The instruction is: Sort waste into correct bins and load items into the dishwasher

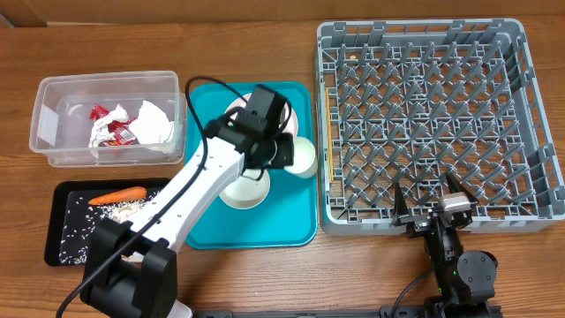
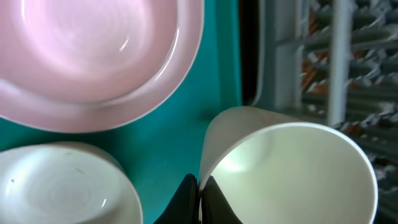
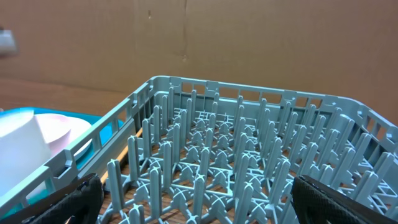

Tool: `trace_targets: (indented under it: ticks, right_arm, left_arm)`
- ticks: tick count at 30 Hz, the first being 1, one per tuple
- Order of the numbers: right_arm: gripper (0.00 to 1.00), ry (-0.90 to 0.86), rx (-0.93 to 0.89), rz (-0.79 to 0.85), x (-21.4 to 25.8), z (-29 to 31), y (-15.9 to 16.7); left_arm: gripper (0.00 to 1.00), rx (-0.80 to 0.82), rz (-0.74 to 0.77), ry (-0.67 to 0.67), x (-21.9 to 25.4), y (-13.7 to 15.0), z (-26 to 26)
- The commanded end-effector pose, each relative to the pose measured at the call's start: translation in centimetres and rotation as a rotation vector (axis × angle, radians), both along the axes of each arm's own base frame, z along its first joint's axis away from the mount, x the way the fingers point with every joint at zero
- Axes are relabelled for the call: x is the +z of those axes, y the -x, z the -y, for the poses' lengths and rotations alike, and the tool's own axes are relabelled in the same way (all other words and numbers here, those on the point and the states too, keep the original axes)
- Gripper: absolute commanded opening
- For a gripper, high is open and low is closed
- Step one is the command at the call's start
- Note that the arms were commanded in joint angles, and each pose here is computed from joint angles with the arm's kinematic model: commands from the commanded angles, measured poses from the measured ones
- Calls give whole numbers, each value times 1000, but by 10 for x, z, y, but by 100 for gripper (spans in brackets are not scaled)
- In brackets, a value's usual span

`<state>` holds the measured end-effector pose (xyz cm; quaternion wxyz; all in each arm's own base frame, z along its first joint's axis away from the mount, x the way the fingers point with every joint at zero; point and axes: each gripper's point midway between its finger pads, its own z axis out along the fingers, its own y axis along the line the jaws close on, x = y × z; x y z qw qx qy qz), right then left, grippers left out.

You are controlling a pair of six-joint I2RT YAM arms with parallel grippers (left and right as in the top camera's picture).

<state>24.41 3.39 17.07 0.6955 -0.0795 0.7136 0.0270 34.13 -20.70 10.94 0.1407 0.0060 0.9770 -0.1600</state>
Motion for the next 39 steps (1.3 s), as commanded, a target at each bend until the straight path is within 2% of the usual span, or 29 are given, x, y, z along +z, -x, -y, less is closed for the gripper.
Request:
trace_targets:
  ticks: [1,6,7,11,20,27,33,39]
  right_arm:
    - [100,2,-11,7,-1,2,0]
    - [100,2,-11,7,-1,2,0]
    - [100,2,-11,7,-1,2,0]
    - [100,2,-11,7,-1,2,0]
    - [100,2,-11,7,-1,2,0]
    - [100,2,-11,7,-1,2,0]
    - [100,2,-11,7,-1,2,0]
    - [100,2,-11,7,-1,2,0]
  left_arm:
    - [4,37,110,50,55,-23,-7]
    - [4,48,141,165,98,-32,-21]
    - [4,37,132,254,109,-34,-22]
    - [4,-5,95,393,119,-32,-23]
    - [4,-95,98,548,140,-28,-19]
    - [4,-212,137,803,183,-25,-19]
    - [4,-196,145,842,187,-31,-34]
    - [4,-256,166,902,188,-38,-33]
